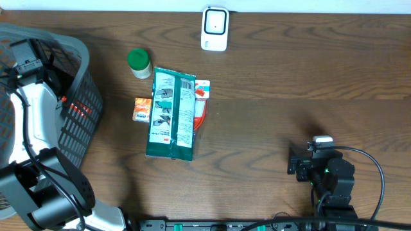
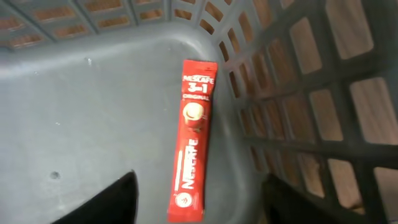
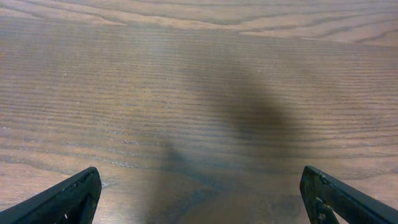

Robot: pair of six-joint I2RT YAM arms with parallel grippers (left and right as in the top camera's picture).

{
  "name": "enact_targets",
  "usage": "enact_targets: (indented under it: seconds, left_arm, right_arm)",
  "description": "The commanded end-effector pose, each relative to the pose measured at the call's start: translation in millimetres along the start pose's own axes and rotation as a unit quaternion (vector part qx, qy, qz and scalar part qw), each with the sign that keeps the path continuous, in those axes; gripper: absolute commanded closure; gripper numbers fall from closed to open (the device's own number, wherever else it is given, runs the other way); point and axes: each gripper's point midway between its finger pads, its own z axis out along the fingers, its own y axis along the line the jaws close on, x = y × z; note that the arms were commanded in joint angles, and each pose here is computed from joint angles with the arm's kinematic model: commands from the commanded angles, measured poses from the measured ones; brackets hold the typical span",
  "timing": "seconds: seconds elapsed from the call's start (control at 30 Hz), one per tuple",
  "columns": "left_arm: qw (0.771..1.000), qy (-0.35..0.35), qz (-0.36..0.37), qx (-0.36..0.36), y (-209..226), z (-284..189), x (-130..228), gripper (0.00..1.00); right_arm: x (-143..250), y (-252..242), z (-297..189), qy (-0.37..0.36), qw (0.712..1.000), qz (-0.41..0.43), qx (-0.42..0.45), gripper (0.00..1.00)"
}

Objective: Scan the item barcode
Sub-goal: 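Reach down for the red Nescafe 3-in-1 stick with the left gripper, then close the left gripper on the end of the Nescafe stick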

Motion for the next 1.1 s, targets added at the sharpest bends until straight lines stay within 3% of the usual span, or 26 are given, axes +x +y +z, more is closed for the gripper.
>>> enact_targets:
  seconds: [0.0, 0.7, 0.8, 1.07]
  left_arm:
    - [1.0, 0.0, 0.0, -0.024, 7.9, 7.6, 2.2, 0.25]
    - [0.995, 0.071, 0.011, -0.067, 24.9, 62.7, 42.8, 0.24]
    - [0.995, 0.076, 0.012, -0.07, 26.0, 66.3, 46.1, 0.3]
    - [0.993, 0.09, 0.015, -0.078, 29.4, 76.2, 54.7, 0.31]
  right_arm:
    - [-0.5, 0.1, 0.1, -0.002, 1.0, 0.008, -0.001, 0.01]
    - [-0.3, 0.1, 0.1, -0.001, 1.0, 0.008, -0.001, 0.01]
    - [-0.3, 0.1, 0.1, -0.001, 1.0, 0.008, -0.001, 0.01]
    - [-0.3, 0.1, 0.1, -0.001, 1.0, 0.008, -0.001, 0.01]
